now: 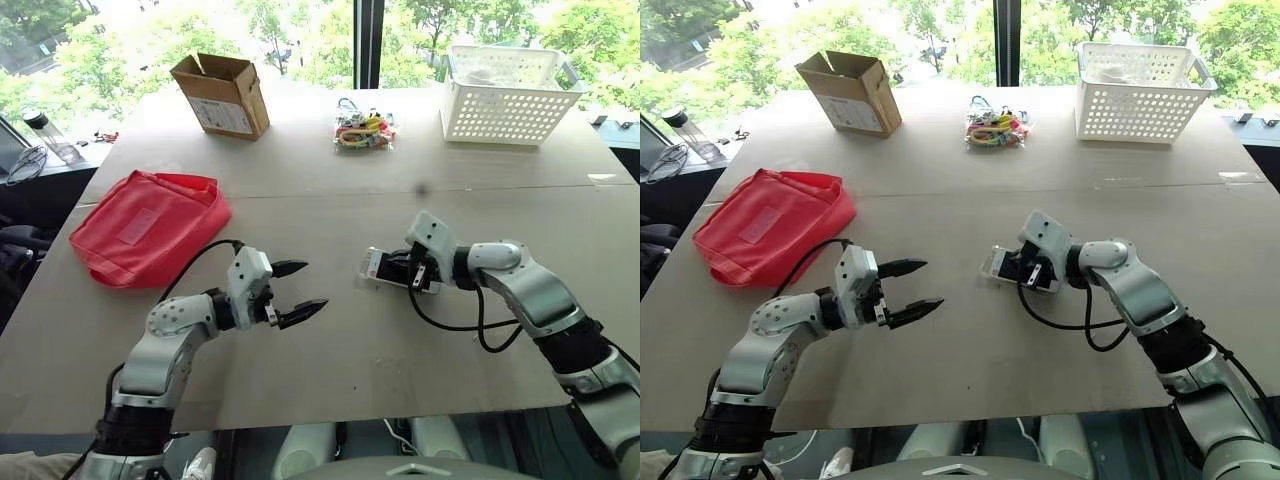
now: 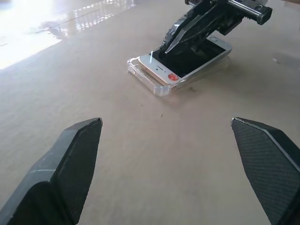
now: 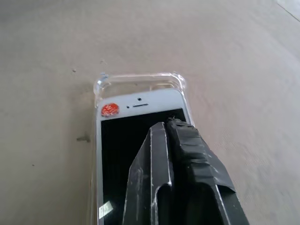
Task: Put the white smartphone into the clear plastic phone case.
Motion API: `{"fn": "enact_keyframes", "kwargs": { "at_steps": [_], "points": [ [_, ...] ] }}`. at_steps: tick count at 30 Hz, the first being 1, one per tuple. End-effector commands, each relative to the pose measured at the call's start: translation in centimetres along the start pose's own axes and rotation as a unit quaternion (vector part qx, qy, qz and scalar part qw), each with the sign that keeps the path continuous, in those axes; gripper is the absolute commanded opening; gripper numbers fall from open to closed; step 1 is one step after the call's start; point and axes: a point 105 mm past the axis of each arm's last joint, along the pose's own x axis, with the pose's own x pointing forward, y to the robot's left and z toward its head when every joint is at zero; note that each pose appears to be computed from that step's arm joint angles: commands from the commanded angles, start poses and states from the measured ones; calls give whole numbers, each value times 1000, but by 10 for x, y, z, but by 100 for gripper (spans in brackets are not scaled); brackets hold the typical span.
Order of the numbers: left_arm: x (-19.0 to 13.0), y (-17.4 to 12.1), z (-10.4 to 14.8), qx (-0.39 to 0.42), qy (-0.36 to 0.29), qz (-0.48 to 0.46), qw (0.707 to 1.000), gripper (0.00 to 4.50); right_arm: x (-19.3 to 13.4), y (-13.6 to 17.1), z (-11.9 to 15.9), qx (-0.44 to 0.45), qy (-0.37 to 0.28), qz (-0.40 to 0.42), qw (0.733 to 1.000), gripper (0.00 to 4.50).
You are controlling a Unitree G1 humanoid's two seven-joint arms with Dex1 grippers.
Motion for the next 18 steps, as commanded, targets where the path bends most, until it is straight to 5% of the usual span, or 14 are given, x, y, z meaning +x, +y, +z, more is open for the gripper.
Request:
{"fn": "enact_keyframes", "kwargs": {
  "at_steps": [1, 5, 9, 13, 16, 18],
  "points": [
    [0, -3, 14, 19, -17, 10, 1000, 450, 14, 16, -41, 27, 82, 40, 995, 7],
    [7, 0, 16, 23, -16, 13, 1000, 450, 13, 14, -50, 46, 90, 32, 994, 7],
    [22, 12, 16, 39, -1, 20, 999, 450, -9, 3, 3, 47, -55, -7, 997, 7],
    [37, 23, 20, 47, 12, 14, 999, 450, -44, 4, 33, 47, -117, -40, 991, 7],
    [44, 27, 20, 50, 26, 0, 998, 384, -60, 8, 40, 49, -124, -56, 990, 0],
    [52, 31, 20, 61, 43, -11, 997, 299, -74, 8, 33, 46, -102, -90, 990, 0]
  ]
}}
